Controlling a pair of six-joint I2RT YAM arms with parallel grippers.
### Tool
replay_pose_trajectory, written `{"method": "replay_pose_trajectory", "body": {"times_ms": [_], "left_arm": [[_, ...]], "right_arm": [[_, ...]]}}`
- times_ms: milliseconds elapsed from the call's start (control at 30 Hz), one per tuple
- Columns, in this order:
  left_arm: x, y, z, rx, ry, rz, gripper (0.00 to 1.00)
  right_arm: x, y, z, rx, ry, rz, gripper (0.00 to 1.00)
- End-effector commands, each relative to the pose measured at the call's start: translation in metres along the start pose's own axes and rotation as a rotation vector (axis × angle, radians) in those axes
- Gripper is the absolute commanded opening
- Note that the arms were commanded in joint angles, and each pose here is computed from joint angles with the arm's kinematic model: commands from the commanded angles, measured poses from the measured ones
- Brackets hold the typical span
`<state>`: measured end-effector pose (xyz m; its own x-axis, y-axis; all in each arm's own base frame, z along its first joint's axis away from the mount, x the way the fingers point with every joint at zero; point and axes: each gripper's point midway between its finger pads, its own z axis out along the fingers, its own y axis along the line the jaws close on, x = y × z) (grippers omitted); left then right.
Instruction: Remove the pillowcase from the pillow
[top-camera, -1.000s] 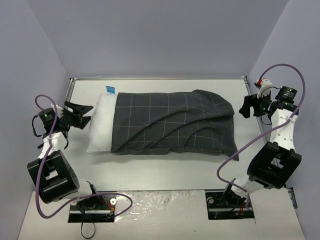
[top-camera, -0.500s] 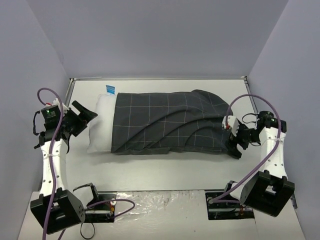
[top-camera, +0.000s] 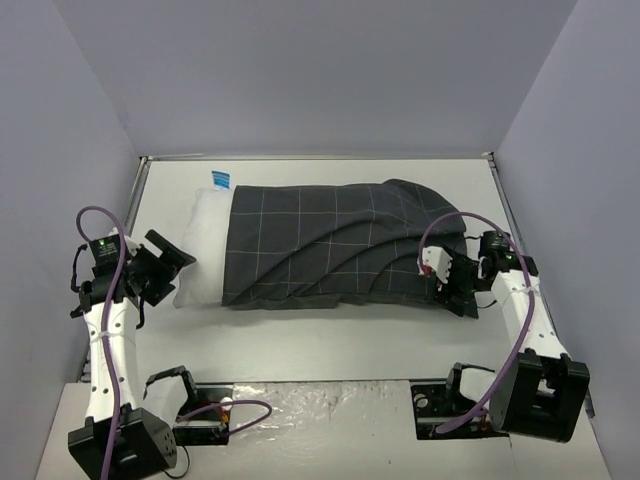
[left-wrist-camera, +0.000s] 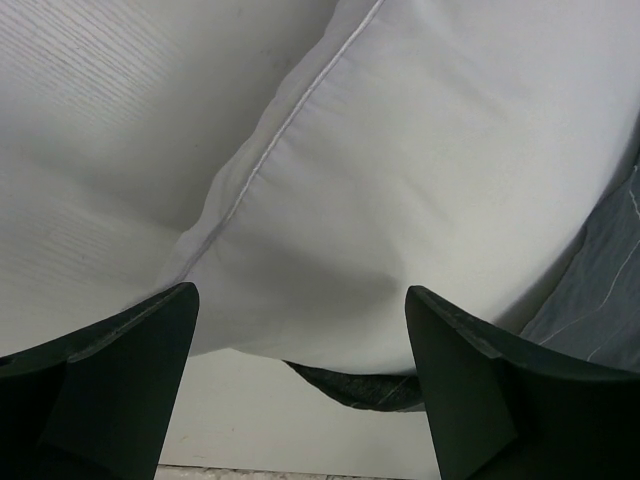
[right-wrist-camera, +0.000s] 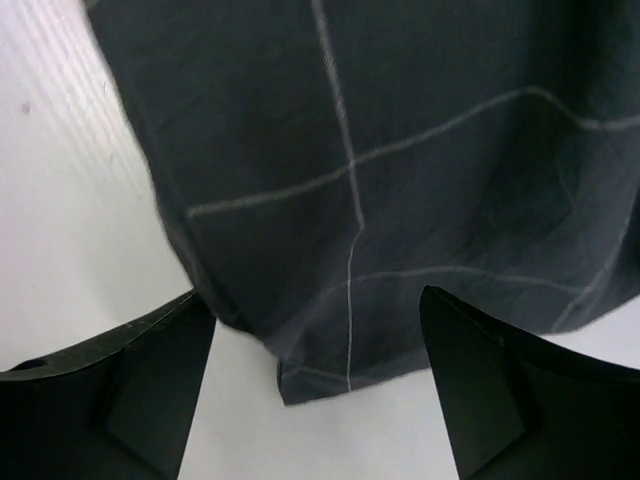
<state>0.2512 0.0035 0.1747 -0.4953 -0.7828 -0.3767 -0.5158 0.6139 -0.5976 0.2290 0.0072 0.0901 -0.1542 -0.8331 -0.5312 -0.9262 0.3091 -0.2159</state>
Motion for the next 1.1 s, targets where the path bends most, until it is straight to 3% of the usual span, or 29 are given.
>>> {"method": "replay_pose_trajectory", "body": {"times_ms": [0, 67, 100, 133, 233, 267, 433, 533, 600, 700, 833, 1067], "left_arm": [[0.000, -0.004, -0.006, 0.013, -0.011, -0.011, 0.83], [0.000, -0.009, -0.007, 0.038, -0.006, 0.006, 0.83], [-0.002, -0.014, -0.008, 0.066, -0.008, 0.033, 0.83], [-0.002, -0.018, -0.009, 0.090, -0.005, 0.050, 0.83], [-0.002, -0.039, -0.014, 0.189, 0.010, 0.138, 0.84], [0.001, -0.046, -0.016, 0.220, 0.023, 0.164, 0.84], [-0.005, -0.073, -0.024, 0.302, 0.014, 0.312, 0.84], [-0.002, -0.094, -0.030, 0.370, 0.020, 0.426, 0.84], [0.001, -0.100, -0.030, 0.386, 0.028, 0.471, 0.85], [0.012, -0.106, -0.031, 0.402, 0.054, 0.550, 0.85], [0.034, -0.100, -0.031, 0.397, 0.099, 0.630, 0.86], [0.077, -0.085, -0.030, 0.407, 0.173, 0.632, 0.87]], "right_arm": [[-0.003, -0.016, 0.020, 0.069, -0.004, 0.111, 0.77], [-0.006, -0.016, 0.029, 0.064, -0.016, 0.123, 0.60], [-0.008, -0.015, 0.031, 0.062, -0.027, 0.149, 0.43], [-0.007, -0.015, 0.033, 0.051, -0.026, 0.162, 0.33], [-0.010, -0.019, 0.031, 0.055, -0.028, 0.196, 0.04], [-0.012, -0.022, 0.028, 0.069, -0.036, 0.205, 0.00], [-0.042, -0.060, -0.016, 0.162, -0.175, 0.325, 0.00], [-0.056, -0.119, -0.070, 0.307, -0.279, 0.395, 0.00], [-0.051, -0.141, -0.083, 0.349, -0.279, 0.441, 0.00], [-0.024, -0.169, -0.084, 0.375, -0.240, 0.552, 0.00], [0.013, -0.172, -0.058, 0.332, -0.176, 0.654, 0.00], [0.022, -0.163, -0.044, 0.300, -0.167, 0.697, 0.00]]}}
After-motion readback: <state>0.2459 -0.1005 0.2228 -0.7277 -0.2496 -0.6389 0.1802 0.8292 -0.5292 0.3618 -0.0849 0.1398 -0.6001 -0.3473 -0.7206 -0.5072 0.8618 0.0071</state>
